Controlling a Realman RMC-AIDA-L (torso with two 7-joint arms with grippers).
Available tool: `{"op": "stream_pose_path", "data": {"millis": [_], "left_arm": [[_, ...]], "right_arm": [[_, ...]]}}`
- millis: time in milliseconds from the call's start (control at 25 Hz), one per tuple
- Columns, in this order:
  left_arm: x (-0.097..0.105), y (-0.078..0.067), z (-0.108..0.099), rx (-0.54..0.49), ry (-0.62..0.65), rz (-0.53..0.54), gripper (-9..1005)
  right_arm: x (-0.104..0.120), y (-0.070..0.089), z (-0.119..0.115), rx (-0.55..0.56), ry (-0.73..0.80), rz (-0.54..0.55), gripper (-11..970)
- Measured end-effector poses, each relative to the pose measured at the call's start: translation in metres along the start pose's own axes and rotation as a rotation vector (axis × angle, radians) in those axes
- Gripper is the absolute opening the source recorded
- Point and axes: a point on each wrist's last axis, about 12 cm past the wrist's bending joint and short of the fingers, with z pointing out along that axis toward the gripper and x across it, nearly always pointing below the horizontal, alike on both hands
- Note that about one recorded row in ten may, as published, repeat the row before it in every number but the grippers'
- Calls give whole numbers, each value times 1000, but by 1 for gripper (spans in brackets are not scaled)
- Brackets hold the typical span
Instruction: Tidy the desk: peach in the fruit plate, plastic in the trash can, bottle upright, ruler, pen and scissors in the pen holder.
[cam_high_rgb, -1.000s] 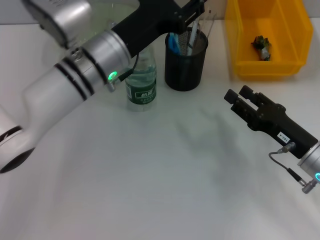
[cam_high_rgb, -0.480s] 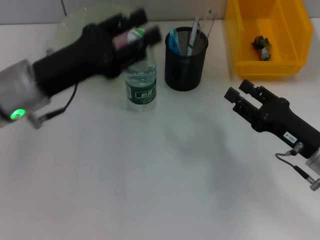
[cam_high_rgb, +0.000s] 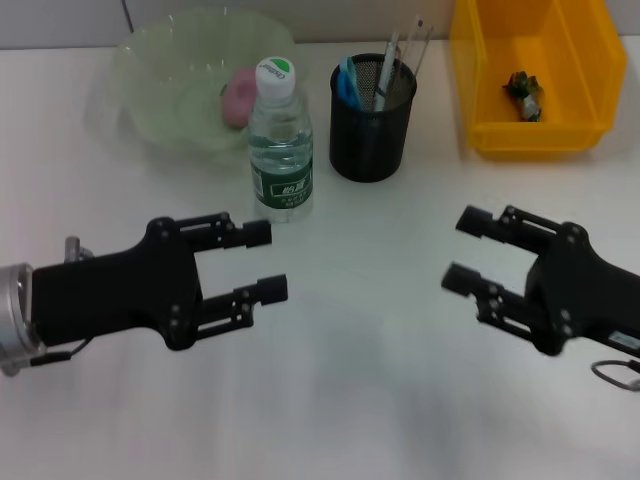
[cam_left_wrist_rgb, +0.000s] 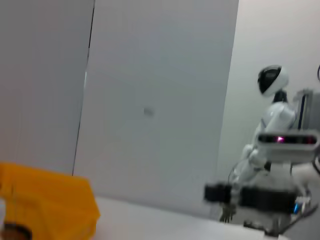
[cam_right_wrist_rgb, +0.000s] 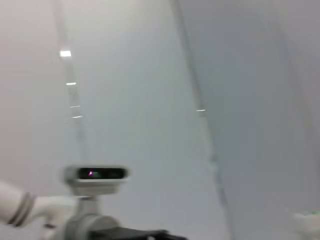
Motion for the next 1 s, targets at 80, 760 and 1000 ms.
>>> {"op": "stream_pose_path", "data": {"millis": [80, 760, 1000], "left_arm": [[5, -2, -1, -5, 20, -7, 575], [22, -24, -12, -2, 20, -24, 574], [24, -28, -14, 2, 18, -34, 574]], "right_arm": [[-6, 0, -2, -47, 26, -9, 604], [-18, -5, 7, -203, 160, -2, 660], [-14, -2, 11, -251, 189, -11, 734]]}}
